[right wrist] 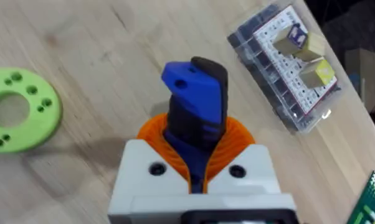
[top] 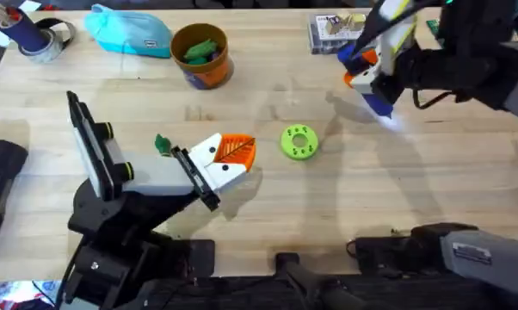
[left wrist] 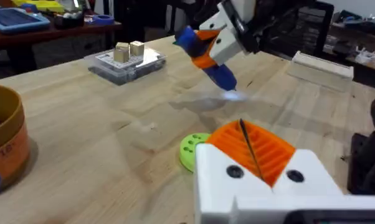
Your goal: Pick up the gripper from the table and insert it into the empty holder that is missing its gripper. Then pick up a screw, insert it into the mounting hole, and use the screwdriver to tighten it. Finally, clean up the table by picking up the vegetable and placing it into the bucket.
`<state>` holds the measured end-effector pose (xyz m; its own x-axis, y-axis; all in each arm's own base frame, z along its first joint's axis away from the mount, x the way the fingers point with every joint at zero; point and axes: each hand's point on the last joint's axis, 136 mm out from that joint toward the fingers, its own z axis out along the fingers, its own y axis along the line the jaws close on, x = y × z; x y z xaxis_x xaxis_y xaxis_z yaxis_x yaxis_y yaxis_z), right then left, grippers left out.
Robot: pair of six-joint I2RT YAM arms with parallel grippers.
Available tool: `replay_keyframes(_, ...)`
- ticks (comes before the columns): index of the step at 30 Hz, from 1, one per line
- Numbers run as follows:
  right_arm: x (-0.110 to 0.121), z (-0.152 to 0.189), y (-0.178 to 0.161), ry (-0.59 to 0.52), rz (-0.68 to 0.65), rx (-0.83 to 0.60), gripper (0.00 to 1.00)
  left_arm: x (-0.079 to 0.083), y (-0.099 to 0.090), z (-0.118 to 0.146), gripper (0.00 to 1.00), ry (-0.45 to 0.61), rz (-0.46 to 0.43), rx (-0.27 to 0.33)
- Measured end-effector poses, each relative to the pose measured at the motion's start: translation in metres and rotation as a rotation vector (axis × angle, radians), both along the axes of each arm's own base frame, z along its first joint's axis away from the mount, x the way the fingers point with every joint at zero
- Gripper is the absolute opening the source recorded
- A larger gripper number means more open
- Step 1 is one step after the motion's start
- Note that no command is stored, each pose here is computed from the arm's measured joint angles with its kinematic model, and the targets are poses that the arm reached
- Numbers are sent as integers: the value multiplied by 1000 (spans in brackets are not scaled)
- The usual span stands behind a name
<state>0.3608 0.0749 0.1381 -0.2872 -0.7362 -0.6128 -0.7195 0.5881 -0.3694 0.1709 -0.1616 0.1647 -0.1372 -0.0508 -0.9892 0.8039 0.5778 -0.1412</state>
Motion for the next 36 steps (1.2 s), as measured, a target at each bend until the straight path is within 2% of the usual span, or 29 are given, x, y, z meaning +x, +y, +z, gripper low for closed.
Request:
replay_keyframes(7, 1, -51, -2, 98, 92, -100, 86, 0, 0, 0, 10, 0, 0, 0)
replay_keyframes(9, 0, -58, -2, 113, 104, -109, 241, 0, 0, 0, 10, 0, 0, 0)
replay_keyframes(11, 0, -60, -1, 119, 109, -113, 316, 0, 0, 0, 10, 0, 0, 0)
replay_keyframes(13, 0, -60, 0, 121, 105, -109, 457, 0, 0, 0, 10, 0, 0, 0)
replay_keyframes(16, 2, -58, 1, 119, 91, -96, 889, 0, 0, 0, 10, 0, 0, 0)
replay_keyframes(17, 2, -58, 1, 120, 84, -90, 966, 0, 0, 0, 10, 0, 0, 0)
replay_keyframes(19, 3, -57, 3, 127, 67, -74, 993, 0, 0, 0, 10, 0, 0, 0)
replay_keyframes(28, 2, -47, 8, 158, -56, 33, 996, 0, 0, 0, 10, 0, 0, 0)
replay_keyframes(30, 3, -32, 9, 142, -109, 85, 996, 0, 0, 0, 10, 0, 0, 0)
replay_keyframes(36, 0, 44, 10, 54, -318, 349, 996, 0, 0, 0, 10, 0, 0, 0)
